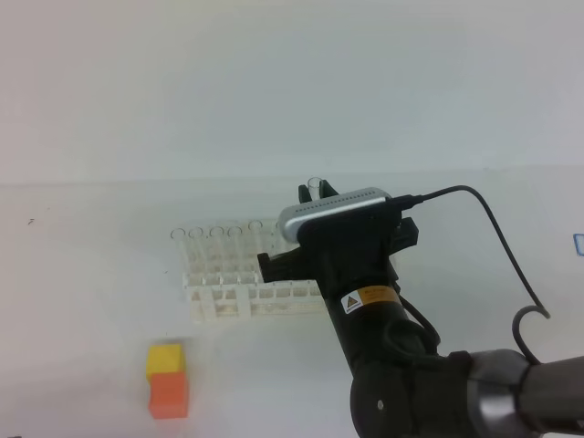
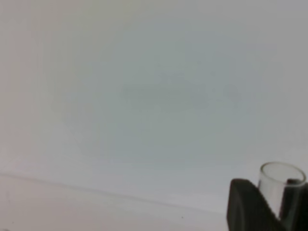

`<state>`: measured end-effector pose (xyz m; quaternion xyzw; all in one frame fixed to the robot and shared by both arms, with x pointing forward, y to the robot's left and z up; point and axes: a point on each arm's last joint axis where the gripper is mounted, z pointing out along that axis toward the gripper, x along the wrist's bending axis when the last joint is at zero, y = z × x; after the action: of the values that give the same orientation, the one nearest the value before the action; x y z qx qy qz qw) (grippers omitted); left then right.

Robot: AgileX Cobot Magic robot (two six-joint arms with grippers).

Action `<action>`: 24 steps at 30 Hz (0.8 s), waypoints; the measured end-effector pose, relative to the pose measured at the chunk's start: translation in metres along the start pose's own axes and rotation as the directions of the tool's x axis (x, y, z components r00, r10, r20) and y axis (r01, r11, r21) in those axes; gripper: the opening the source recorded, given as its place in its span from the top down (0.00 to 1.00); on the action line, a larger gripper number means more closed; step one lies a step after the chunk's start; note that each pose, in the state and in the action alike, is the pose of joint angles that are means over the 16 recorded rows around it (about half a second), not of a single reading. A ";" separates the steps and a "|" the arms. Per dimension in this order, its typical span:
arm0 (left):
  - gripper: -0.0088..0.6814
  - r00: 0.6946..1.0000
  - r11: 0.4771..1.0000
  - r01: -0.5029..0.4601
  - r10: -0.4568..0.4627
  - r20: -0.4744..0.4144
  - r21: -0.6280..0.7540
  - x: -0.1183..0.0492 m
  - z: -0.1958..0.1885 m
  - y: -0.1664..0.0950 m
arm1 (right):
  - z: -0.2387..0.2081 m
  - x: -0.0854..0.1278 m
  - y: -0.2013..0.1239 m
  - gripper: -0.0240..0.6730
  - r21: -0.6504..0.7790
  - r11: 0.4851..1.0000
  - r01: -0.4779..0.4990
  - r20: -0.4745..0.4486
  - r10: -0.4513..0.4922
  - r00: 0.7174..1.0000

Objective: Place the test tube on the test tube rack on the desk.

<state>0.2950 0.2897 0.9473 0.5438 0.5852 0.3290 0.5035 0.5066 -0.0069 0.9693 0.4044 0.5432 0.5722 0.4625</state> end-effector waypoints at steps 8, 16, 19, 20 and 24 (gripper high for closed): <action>0.99 0.996 0.999 -0.020 0.023 0.081 -0.035 -0.005 -0.004 0.001 | 0.001 0.005 0.005 0.78 -0.021 1.000 0.009 -0.018 -0.010 1.000; 0.99 0.994 0.999 -0.023 0.027 0.106 -0.039 -0.006 -0.005 0.001 | 0.002 0.010 0.010 0.78 -0.039 0.999 0.019 -0.030 -0.020 0.999; 0.99 0.994 0.999 -0.023 0.027 0.109 -0.038 -0.006 -0.005 0.001 | 0.002 0.011 0.010 0.78 -0.042 0.999 0.020 -0.033 -0.021 0.999; 0.99 0.994 0.999 -0.023 0.027 0.110 -0.038 -0.006 -0.005 0.001 | 0.002 0.011 0.011 0.78 -0.043 0.999 0.020 -0.034 -0.021 0.999; 0.99 0.994 0.999 -0.021 0.025 0.110 -0.038 -0.006 -0.005 0.001 | 0.002 0.012 0.012 0.78 -0.048 0.999 0.016 -0.040 -0.018 0.999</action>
<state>0.2902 0.2847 0.9506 0.5586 0.5441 0.3149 0.5410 0.5044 0.0057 0.9807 0.3770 0.5421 0.5889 0.4660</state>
